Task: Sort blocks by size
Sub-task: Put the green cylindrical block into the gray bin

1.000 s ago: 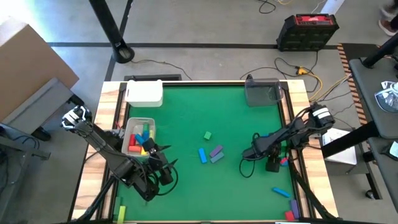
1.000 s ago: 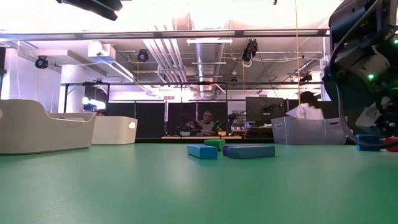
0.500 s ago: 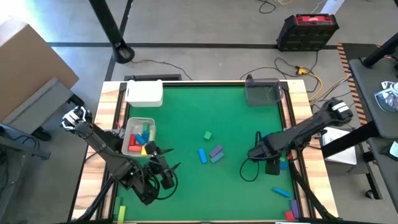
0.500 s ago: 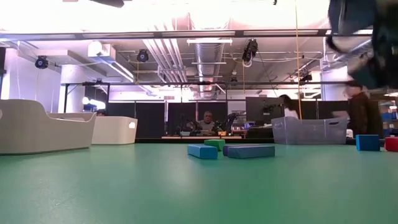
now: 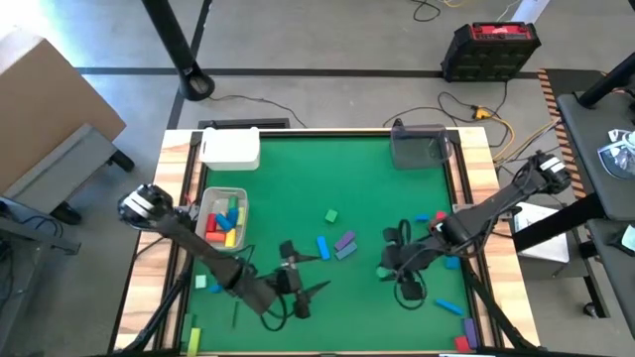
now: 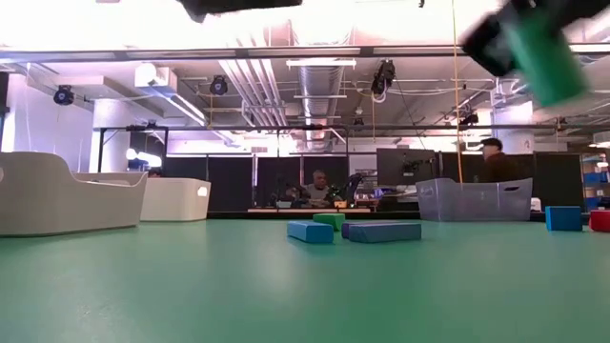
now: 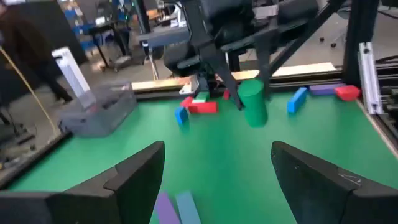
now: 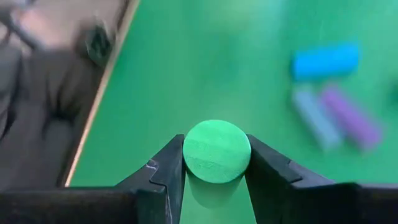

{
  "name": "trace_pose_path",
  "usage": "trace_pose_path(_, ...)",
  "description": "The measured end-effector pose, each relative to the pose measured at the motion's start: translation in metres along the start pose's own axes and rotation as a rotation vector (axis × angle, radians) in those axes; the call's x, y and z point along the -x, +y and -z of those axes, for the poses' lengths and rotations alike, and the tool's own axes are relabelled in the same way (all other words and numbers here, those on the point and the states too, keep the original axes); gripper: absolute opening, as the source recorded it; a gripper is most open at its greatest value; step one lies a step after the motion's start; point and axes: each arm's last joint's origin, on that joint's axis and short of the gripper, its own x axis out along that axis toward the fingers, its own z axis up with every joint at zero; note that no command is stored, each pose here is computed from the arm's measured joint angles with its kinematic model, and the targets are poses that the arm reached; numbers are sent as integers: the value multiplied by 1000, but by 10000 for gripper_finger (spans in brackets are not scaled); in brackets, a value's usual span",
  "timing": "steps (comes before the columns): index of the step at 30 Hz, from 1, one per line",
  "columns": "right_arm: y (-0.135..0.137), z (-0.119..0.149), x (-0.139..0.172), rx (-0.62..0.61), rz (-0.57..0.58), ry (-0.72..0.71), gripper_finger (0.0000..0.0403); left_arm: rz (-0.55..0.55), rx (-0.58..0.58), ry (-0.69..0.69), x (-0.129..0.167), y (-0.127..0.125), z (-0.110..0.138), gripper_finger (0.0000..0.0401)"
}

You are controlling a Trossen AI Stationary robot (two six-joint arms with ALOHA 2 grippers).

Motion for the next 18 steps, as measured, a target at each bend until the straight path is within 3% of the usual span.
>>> trace_pose_path(3, 6, -12, 1, 66, 33, -162, 124, 27, -14, -12, -20, 4, 9, 293)
trace_pose_path(7, 10, -19, 3, 104, 71, -262, 124, 78, -18, -15, -39, 7, 17, 307)
trace_pose_path(14, 7, -20, 4, 128, 193, -295, 124, 107, -34, -23, -66, -4, 18, 310)
trace_pose_path(18, 7, -22, 4, 155, 215, -320, 124, 44, 15, -25, -83, -7, 10, 309)
